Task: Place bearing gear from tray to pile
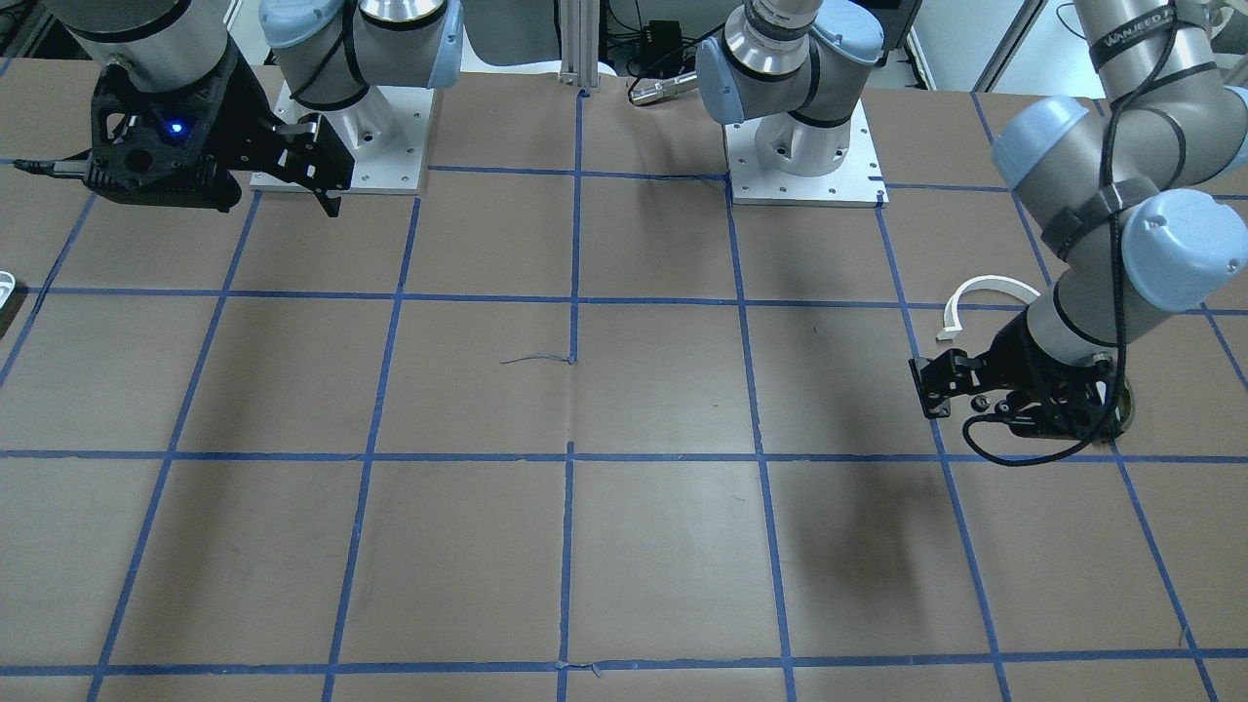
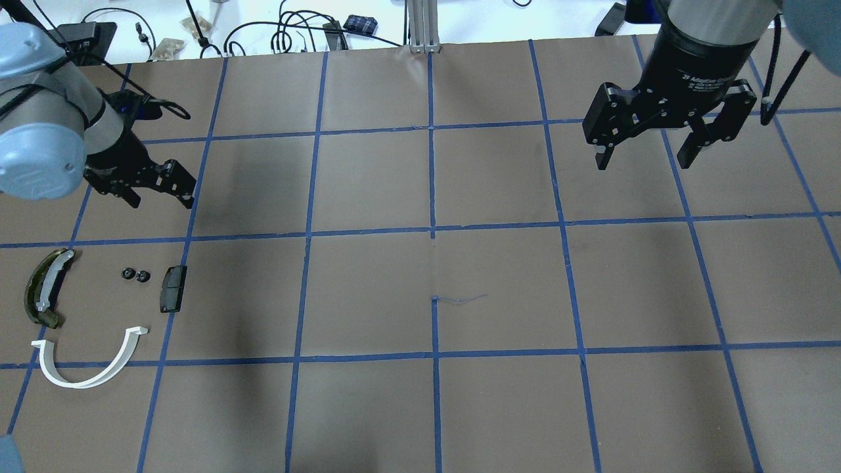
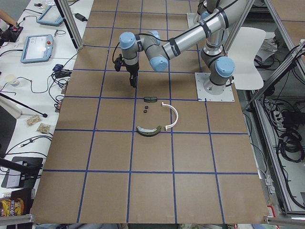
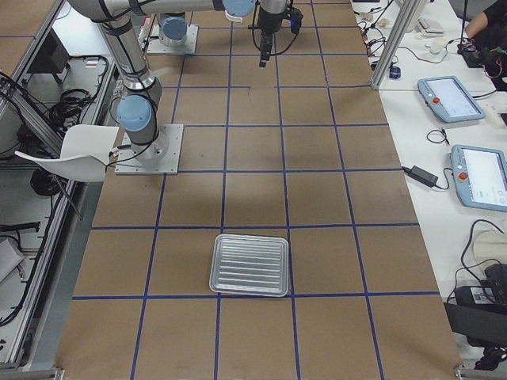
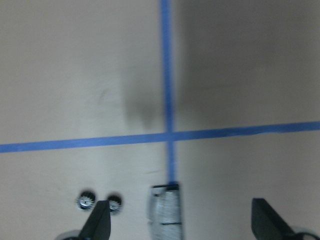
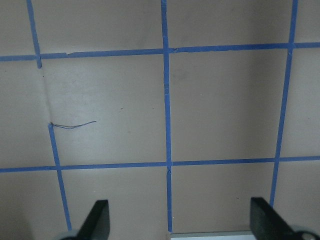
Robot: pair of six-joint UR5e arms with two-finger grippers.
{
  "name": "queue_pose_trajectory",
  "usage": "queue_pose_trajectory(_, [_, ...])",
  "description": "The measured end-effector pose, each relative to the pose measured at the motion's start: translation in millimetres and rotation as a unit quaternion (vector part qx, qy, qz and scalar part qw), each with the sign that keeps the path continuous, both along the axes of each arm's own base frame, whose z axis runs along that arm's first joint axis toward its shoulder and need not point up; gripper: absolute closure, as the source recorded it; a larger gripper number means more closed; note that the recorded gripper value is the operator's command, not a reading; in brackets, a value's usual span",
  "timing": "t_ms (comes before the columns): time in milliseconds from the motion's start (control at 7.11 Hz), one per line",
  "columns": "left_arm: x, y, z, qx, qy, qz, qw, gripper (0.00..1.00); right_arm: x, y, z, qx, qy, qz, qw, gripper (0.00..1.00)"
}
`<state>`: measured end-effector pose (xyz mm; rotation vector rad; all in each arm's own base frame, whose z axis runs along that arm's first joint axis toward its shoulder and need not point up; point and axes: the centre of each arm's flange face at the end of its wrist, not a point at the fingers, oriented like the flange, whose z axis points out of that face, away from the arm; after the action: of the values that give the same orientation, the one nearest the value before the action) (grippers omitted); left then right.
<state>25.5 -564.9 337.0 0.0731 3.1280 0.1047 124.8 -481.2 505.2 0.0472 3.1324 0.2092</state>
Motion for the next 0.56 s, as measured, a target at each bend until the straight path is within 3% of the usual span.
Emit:
queue_pose_trajectory(281, [-105,5,105,-0.012,0.006,-0.006,0.9999,0.00,-1,0,0,-0.001,0.001,0.001,1.0000,0.00])
queue_pose_trajectory(562, [-159,40,184,-0.028,0.007,-0.031,0.9991,0.00,-1,0,0,-0.001,0.000,0.001,1.0000,0.00])
